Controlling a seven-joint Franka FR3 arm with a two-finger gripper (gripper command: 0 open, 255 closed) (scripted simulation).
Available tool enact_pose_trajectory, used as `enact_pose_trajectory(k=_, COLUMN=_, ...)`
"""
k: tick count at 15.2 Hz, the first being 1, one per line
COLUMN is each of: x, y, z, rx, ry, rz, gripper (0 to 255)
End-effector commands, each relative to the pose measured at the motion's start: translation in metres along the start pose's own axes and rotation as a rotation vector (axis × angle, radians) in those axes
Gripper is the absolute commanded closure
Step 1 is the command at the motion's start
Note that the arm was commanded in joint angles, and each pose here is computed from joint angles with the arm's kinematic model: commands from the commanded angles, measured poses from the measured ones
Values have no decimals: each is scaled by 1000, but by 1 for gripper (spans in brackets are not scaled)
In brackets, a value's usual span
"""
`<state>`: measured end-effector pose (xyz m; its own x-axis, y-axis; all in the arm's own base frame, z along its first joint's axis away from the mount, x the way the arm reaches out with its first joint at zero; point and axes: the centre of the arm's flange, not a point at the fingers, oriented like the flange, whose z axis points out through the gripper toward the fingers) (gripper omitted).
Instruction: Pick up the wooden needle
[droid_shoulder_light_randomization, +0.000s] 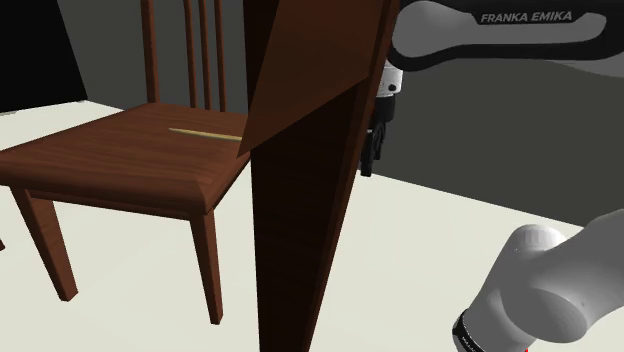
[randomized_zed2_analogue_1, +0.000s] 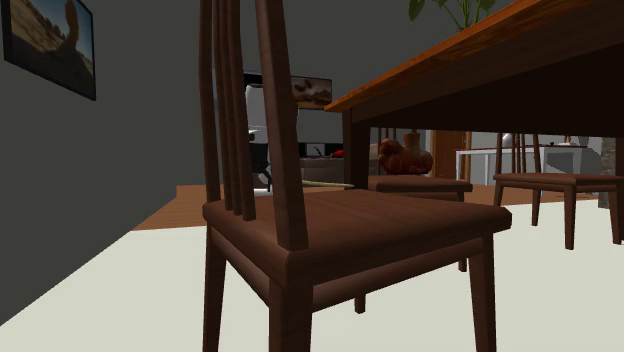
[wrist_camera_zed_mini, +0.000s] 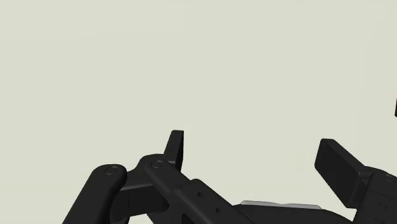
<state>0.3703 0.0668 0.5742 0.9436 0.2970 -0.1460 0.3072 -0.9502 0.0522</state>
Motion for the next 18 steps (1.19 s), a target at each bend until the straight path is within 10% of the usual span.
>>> enact_pose_trajectory(k=1, x=24, y=-9, z=-9, rx=9, ry=15, rz=-33, gripper=0)
enact_pose_trajectory(k=18, x=187, y=-94, z=-97, rx=80, ry=133, rz=-311, gripper=0)
